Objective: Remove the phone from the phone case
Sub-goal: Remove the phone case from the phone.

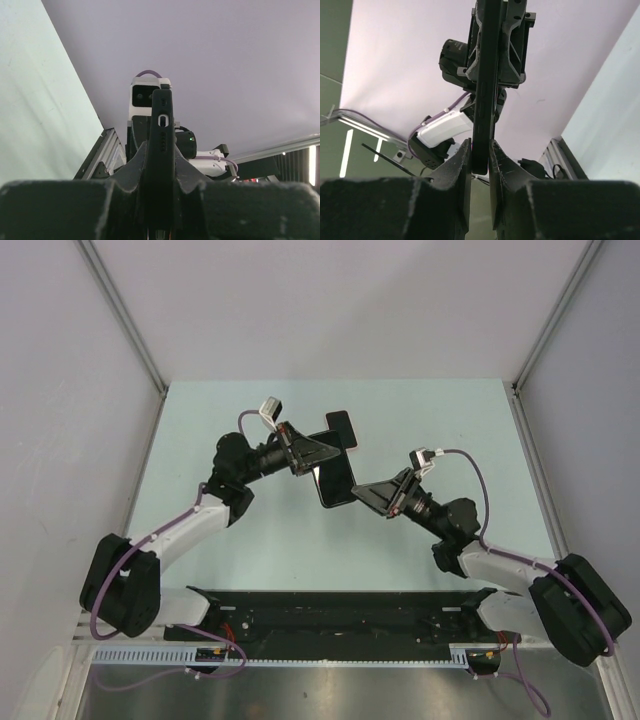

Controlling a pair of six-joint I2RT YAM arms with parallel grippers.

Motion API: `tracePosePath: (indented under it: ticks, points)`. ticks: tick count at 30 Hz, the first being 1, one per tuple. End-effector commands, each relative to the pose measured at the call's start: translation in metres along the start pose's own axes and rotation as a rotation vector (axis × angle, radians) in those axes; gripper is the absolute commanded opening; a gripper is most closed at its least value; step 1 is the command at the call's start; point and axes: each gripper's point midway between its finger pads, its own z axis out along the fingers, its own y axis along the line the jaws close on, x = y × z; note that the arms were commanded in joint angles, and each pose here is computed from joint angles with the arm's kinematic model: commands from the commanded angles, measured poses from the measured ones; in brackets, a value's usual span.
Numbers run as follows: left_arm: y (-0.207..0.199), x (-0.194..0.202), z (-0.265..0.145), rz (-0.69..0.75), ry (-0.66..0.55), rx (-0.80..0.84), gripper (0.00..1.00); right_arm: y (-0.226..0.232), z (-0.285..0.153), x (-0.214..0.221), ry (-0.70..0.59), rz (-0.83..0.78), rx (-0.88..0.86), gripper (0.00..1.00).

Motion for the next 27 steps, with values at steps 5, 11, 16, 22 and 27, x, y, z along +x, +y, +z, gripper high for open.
tracePosePath:
  ticks: [5, 11, 16, 22, 27]
  points:
    - [-0.074, -0.01, -0.005, -0.035, -0.012, 0.31, 0.0, 0.069, 0.005, -0.006, -0.072, 0.026, -0.304, 0.0]
    - [-0.121, -0.014, -0.016, -0.052, -0.006, 0.487, 0.0, 0.089, 0.026, -0.007, -0.082, 0.072, -0.364, 0.0]
    - [-0.155, -0.01, -0.033, -0.025, -0.02, 0.568, 0.0, 0.095, 0.03, -0.017, -0.122, 0.128, -0.379, 0.0]
    - [-0.186, -0.006, -0.048, 0.014, -0.029, 0.639, 0.0, 0.091, 0.038, -0.019, -0.13, 0.154, -0.372, 0.0]
    - [-0.198, -0.003, -0.054, 0.027, -0.031, 0.654, 0.0, 0.082, 0.045, -0.014, -0.12, 0.161, -0.35, 0.0]
